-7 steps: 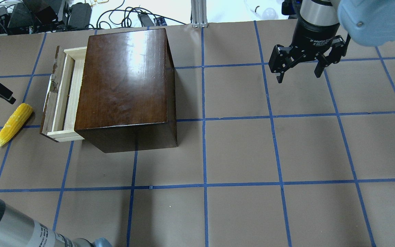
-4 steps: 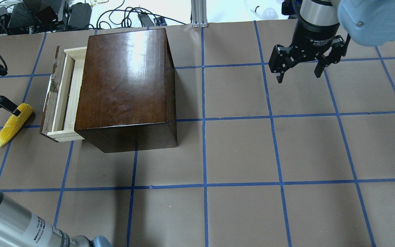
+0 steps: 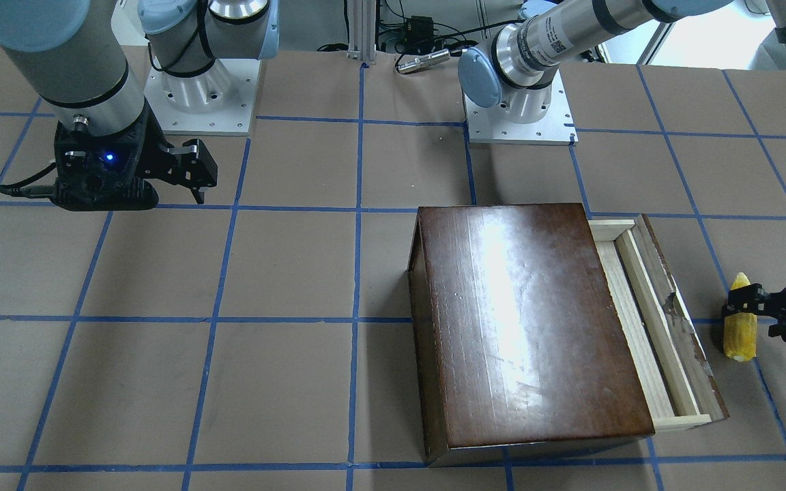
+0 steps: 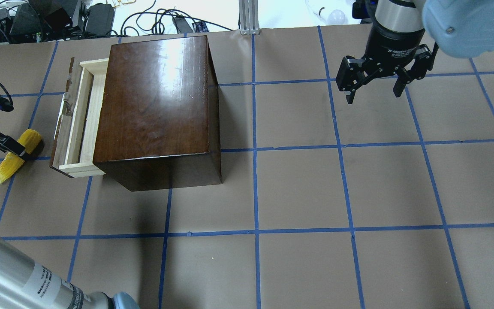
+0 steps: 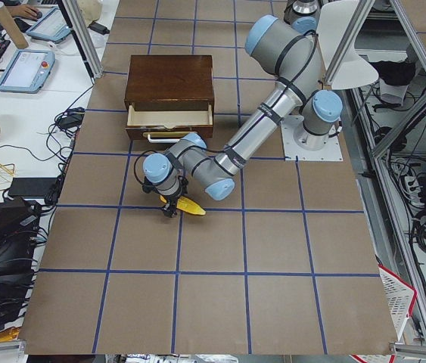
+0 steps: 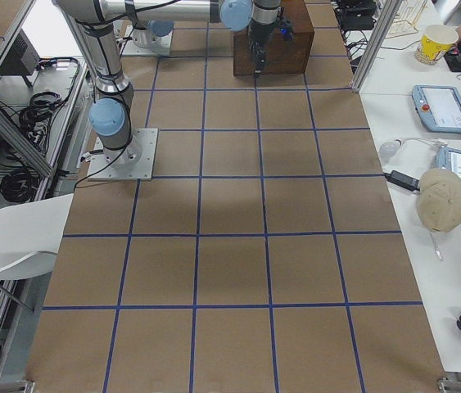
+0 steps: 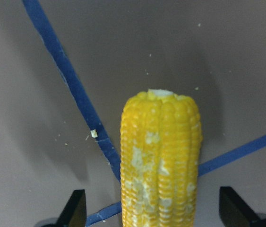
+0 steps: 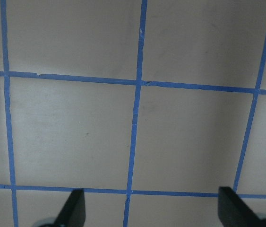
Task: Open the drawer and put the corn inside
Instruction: 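Lower and grasp the yellow corn cob with the left gripper, then lift the corn and carry it over the open drawer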
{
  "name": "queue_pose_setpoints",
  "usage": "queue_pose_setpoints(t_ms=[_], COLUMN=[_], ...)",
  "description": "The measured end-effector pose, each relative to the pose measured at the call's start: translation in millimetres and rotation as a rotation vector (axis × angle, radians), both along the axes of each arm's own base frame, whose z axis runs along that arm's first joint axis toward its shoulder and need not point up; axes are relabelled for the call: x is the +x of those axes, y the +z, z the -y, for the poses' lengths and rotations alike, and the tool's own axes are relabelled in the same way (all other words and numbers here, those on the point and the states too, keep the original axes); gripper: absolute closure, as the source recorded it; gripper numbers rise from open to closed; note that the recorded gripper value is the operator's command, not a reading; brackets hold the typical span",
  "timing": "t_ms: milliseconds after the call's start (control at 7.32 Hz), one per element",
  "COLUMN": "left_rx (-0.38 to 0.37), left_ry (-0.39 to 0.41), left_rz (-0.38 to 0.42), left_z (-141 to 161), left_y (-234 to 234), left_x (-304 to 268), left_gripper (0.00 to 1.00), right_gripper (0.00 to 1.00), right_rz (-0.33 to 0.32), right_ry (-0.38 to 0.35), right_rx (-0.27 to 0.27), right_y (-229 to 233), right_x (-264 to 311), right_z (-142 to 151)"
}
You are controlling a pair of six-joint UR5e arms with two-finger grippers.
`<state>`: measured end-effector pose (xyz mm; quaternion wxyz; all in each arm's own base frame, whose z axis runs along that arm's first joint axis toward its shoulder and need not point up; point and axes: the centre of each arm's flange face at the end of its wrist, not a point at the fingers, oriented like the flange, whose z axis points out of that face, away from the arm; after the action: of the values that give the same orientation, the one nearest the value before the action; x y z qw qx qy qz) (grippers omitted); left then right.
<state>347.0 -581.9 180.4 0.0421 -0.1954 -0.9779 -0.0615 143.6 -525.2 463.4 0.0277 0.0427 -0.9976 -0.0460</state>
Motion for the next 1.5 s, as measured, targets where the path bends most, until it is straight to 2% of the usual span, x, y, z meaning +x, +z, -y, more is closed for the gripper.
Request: queue_pose_setpoints(t_ms=[137, 273, 957, 1230, 1504], left_rx=[-0.003, -0.005, -0.016, -0.041, -0.085], left_ry=[0.007, 0.014, 0.06, 0.064, 0.106], left_rz=[0.002, 0.005, 0.022, 0.039, 0.083], left_z=[-1, 0, 1, 3, 2], left_y=[-2, -3, 5, 26, 77], left_x=[1, 2, 3, 2, -9], left_gripper=[0.65, 0.98, 1.0, 1.0, 1.0], right_gripper=[0.0, 0.0, 0.0, 0.0, 0.0], right_rz=[0.0, 0.0, 0.0, 0.0, 0.0], right_ry=[0.0, 0.0, 0.0, 0.0, 0.0], right_rx=[0.0, 0.0, 0.0, -0.001, -0.001], right_y=[0, 0, 0, 0, 0], right_x=[0, 0, 0, 0, 0], right_z=[0, 0, 0, 0, 0])
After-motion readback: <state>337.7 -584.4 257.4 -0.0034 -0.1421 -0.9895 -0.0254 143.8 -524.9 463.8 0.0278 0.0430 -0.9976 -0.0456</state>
